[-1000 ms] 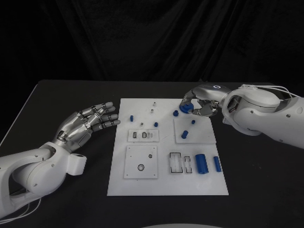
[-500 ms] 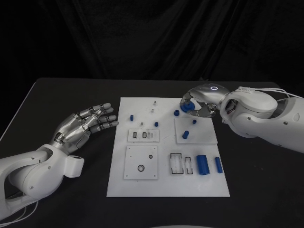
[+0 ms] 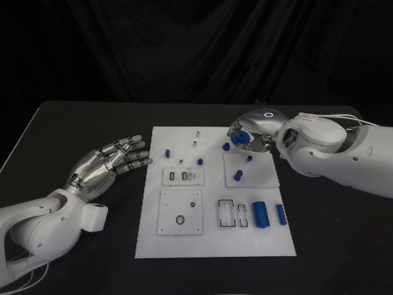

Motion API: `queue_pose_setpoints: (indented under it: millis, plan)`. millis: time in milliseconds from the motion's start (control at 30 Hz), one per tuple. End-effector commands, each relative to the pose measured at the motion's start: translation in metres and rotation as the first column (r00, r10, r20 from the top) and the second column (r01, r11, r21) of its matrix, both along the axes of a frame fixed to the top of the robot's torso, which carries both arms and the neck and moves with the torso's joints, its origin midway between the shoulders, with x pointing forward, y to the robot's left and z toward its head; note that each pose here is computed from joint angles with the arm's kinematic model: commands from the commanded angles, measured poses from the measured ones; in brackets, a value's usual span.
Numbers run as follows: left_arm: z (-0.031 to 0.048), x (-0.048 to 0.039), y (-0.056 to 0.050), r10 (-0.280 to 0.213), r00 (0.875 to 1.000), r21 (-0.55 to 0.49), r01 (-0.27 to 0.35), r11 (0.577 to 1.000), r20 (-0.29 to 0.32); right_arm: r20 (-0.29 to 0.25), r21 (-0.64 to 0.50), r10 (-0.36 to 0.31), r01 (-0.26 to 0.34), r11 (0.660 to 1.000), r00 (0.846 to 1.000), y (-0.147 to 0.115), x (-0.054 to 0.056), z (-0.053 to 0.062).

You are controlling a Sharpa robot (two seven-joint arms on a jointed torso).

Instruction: Assemble the parts on the task board

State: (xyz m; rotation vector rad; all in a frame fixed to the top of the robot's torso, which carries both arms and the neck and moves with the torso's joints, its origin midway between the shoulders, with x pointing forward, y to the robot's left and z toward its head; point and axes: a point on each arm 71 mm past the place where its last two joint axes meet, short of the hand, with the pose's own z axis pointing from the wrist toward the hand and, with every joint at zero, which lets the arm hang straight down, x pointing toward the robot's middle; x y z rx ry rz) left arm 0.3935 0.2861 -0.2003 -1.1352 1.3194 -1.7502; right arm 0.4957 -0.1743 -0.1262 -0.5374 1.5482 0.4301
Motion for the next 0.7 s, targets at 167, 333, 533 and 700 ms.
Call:
queue_pose_setpoints:
  millis: [167,333,533,700]
  plan:
    - [0.0173,-0.0011,0.005,0.058,0.978,-0.121,-0.034,0.992,0.199,0.028,0.005,0.021,-0.021,1.0,0.999,0.009,0.003,0.001]
    - [0.0172,-0.0011,0.005,0.056,0.979,-0.121,-0.032,0.992,0.196,0.018,-0.008,0.021,-0.021,1.0,1.0,0.012,0.006,-0.001]
    - [0.0169,-0.0009,0.005,0.054,0.979,-0.122,-0.03,0.992,0.194,0.005,-0.019,0.022,-0.022,1.0,1.0,0.015,0.008,-0.006]
    - [0.0166,-0.0004,0.005,0.052,0.98,-0.122,-0.029,0.992,0.193,-0.004,-0.023,0.028,-0.028,0.999,1.0,0.017,0.009,-0.01]
